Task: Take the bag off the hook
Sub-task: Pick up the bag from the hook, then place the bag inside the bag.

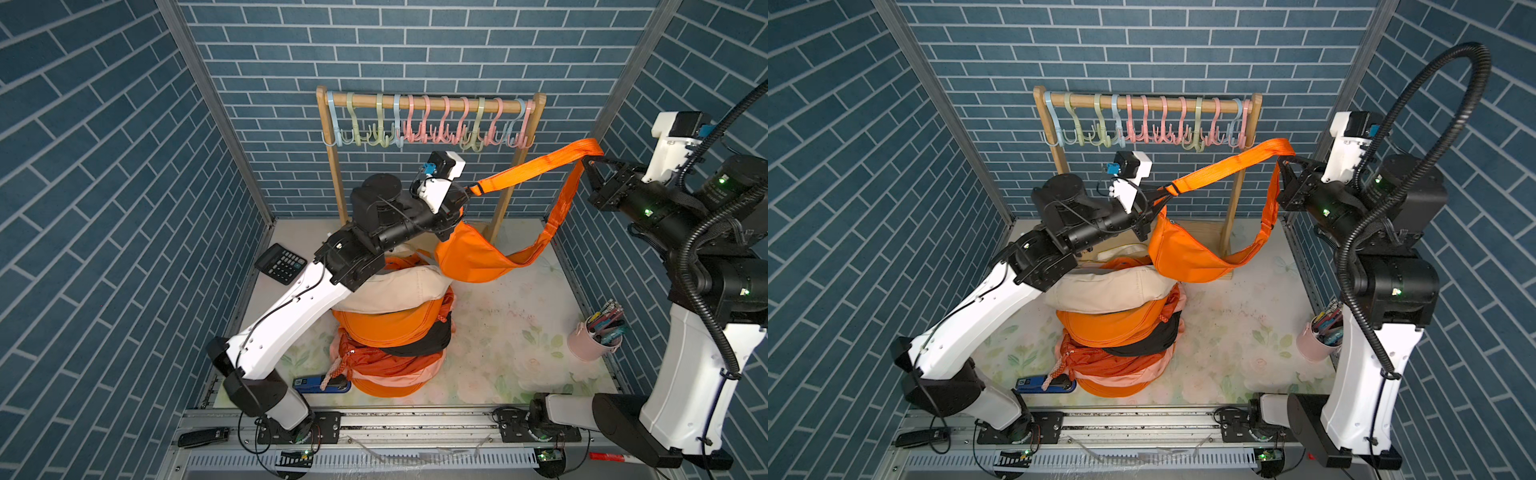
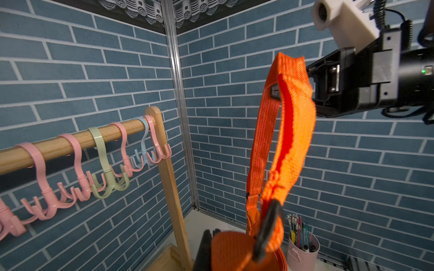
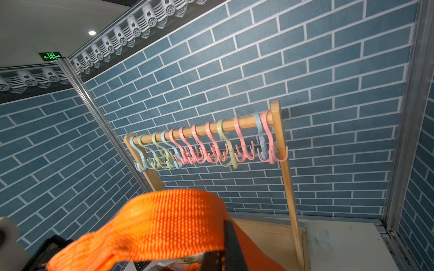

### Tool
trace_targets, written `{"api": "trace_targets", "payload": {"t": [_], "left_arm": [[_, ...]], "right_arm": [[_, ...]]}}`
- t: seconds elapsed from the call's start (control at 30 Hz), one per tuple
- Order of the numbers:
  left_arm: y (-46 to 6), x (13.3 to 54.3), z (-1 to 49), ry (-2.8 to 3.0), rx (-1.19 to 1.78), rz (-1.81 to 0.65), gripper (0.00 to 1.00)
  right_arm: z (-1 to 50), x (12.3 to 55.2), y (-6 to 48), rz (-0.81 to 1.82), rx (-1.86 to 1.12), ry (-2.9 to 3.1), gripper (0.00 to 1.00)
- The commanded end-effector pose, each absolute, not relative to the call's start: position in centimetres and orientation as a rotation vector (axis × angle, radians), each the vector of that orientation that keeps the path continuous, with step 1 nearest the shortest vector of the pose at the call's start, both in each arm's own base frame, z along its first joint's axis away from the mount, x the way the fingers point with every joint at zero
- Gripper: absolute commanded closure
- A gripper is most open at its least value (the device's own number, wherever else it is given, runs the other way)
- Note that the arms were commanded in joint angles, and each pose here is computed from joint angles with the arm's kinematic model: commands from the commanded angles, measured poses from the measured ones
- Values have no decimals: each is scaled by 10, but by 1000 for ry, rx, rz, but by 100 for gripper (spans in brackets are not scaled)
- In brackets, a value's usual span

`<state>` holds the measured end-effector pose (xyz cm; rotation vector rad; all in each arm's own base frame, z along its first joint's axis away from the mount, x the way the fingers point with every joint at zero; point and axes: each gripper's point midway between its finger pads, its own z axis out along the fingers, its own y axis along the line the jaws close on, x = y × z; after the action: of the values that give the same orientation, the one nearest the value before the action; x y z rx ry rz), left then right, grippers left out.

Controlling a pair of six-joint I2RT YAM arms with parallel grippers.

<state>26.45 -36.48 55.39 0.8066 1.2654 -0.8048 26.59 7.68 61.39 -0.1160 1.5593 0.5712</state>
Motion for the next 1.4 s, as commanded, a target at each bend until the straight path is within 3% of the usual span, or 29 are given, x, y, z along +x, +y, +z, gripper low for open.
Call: {"api": "trace_targets", "payload": {"t": [0.0,0.37,0.57,0.7,0.9,1.13,1.37], "left_arm": [[-338,240,575,1191,773,-787,100],[-255,188,585,1181,686,-743,100],[-216,185,555,1284,614,-653,100],[-192,193,520,1387,530,-568,100],[-169,221,475,1520,406,-478,100],[-139,284,419,1658,175,-620,100],[-127,318,385,1702,65,-593,100]], "right_arm": [[629,250,86,615,-169,1495,100],[642,240,125,789,-262,1430,100],[612,262,183,834,-399,1512,100],[579,288,225,833,-476,1594,100],[538,339,247,760,-470,1703,100],[511,380,263,704,-479,1789,100],[470,420,272,664,-487,1888,100]]}}
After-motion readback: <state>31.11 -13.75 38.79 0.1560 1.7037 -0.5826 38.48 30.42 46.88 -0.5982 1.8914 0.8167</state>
